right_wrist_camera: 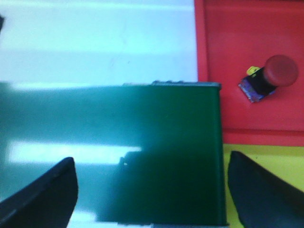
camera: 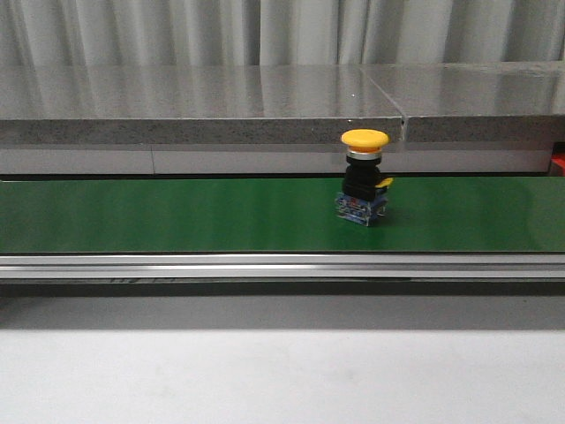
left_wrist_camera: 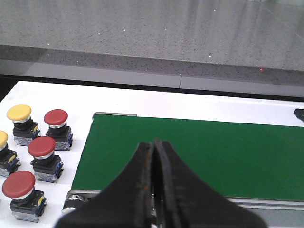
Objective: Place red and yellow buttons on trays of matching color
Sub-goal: 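Lower the red button into the red tray and open the right gripper, then grasp the yellow button on the belt with the right gripper and lift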
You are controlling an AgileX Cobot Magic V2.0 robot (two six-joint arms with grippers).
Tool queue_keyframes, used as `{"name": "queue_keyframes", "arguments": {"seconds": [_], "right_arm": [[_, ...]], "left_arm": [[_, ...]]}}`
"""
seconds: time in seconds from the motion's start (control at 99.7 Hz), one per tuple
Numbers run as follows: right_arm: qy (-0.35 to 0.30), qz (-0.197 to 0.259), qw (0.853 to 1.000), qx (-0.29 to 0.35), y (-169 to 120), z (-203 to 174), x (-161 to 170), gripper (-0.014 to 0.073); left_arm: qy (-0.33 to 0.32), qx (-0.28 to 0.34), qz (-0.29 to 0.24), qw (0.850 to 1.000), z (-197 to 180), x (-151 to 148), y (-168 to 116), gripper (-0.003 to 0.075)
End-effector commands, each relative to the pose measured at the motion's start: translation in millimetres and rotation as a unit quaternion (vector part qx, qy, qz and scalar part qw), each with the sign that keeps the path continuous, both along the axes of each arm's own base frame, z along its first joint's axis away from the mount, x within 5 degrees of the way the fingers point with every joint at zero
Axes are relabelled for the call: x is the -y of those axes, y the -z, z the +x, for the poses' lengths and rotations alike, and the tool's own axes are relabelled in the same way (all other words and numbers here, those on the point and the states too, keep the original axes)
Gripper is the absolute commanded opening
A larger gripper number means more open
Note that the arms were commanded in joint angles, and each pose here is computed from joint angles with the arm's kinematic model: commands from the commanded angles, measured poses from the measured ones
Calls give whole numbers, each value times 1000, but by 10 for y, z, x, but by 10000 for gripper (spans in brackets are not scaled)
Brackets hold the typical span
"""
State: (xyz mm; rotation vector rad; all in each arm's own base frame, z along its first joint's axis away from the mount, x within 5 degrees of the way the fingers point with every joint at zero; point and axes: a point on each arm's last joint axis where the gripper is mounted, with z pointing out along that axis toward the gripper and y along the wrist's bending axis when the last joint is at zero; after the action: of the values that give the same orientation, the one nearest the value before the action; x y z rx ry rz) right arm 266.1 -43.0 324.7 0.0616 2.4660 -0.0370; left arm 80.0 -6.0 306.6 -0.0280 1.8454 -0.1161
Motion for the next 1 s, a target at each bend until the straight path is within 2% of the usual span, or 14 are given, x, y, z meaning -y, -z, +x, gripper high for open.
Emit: {"name": "queue_keyframes", "arguments": {"seconds": [0.0, 0.15, 0.441, 0.762, 0.993], "right_arm": [[-45, -24, 998, 22, -122, -75, -113, 634], [-121, -32, 992, -24, -29, -82, -333, 634], [-244, -11, 969, -30, 148, 79, -797, 634], [-286, -11, 958, -12, 291, 415, -1167, 634], [-297, -2, 955, -15, 331, 615, -1306, 634]], "left_arm": [[-7, 49, -11, 999, 12, -8, -153, -19], [-7, 49, -11, 999, 12, -8, -153, -19], [-7, 49, -11, 999, 12, -8, -153, -19], [-7, 49, -11, 999, 12, -8, -153, -19], [-7, 49, -11, 999, 12, -8, -153, -19]]}}
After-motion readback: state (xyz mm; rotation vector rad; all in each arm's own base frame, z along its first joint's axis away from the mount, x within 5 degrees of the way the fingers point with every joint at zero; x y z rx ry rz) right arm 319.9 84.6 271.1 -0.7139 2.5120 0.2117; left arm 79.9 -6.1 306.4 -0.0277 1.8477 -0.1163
